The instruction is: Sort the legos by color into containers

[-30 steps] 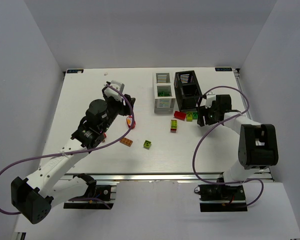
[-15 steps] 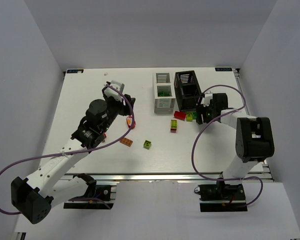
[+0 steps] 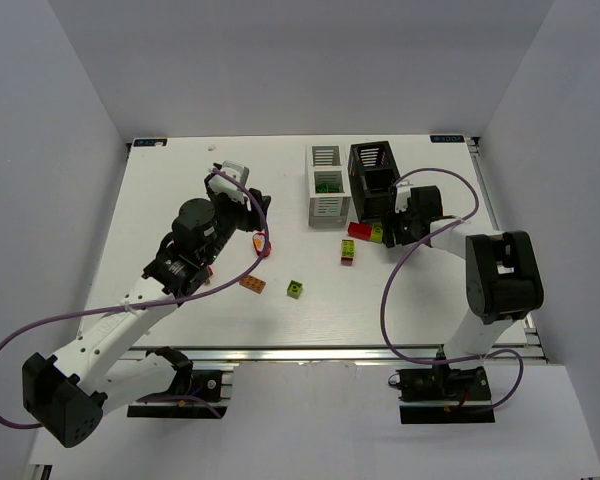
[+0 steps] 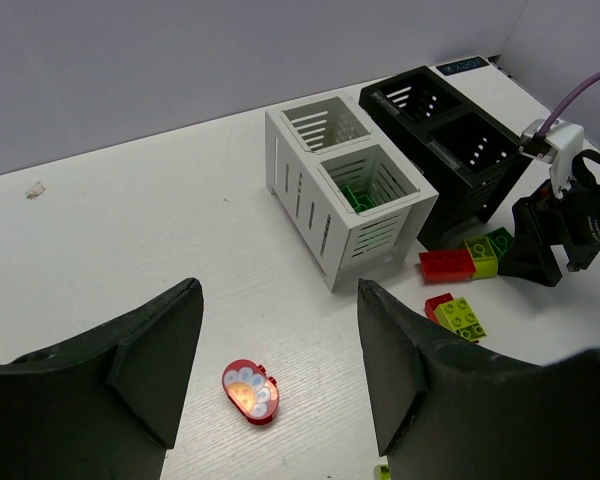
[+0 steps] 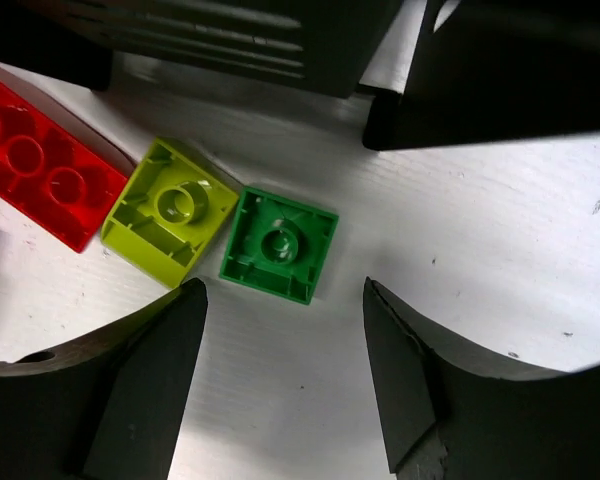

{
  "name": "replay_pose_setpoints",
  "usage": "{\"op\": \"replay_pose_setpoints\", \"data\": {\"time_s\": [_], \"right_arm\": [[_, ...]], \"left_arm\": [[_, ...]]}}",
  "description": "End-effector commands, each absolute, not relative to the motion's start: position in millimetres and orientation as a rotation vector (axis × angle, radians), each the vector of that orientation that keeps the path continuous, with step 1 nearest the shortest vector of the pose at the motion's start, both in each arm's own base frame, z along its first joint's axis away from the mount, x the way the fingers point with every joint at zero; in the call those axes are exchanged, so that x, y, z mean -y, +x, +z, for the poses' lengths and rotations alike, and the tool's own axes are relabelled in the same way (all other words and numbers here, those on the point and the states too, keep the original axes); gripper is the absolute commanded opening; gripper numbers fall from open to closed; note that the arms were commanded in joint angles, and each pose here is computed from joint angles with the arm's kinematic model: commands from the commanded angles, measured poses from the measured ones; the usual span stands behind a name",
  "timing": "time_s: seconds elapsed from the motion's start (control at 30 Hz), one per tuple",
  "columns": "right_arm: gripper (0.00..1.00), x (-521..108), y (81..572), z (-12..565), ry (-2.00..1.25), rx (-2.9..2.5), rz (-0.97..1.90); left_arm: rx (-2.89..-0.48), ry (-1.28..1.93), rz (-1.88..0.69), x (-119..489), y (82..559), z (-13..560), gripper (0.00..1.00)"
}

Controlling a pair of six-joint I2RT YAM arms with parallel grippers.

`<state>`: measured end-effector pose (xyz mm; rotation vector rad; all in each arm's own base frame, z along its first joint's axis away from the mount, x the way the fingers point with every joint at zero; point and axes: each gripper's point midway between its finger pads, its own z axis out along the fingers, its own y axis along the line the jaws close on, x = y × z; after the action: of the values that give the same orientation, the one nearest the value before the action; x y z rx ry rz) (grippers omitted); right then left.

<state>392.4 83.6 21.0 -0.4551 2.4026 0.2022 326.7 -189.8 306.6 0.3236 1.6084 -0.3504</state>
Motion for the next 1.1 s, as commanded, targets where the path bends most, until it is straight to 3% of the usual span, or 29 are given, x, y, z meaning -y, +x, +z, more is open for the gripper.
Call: {"op": "replay_pose_setpoints", "data": {"time_s": [0.0, 0.57, 0.87, 1.0, 1.07], "right_arm": [[0.69, -85.2, 410.3, 34.3, -0.404, -2.337, 0.183], [0.63, -98.3, 418.6, 30.0, -0.378, -2.315, 0.215], [0.41, -94.2, 417.5, 31.0, -0.372, -2.308, 0.202], [0.23, -86.2, 411.6, 34.8, -0.377, -2.311, 0.195], [0.19, -83.1, 405.0, 44.5, -0.4, -2.295, 0.193]], "left_arm": [[-1.592, 0.313, -0.335, 185.7, 328.2, 310.7, 0.73], [-1.605, 0.314, -0.32, 185.1, 330.6, 305.7, 0.73], [-1.605, 0.313, -0.319, 184.7, 330.3, 305.9, 0.73], [-1.601, 0.311, -0.32, 184.2, 329.6, 307.2, 0.73], [-1.597, 0.31, -0.324, 184.2, 329.1, 309.0, 0.73]]}}
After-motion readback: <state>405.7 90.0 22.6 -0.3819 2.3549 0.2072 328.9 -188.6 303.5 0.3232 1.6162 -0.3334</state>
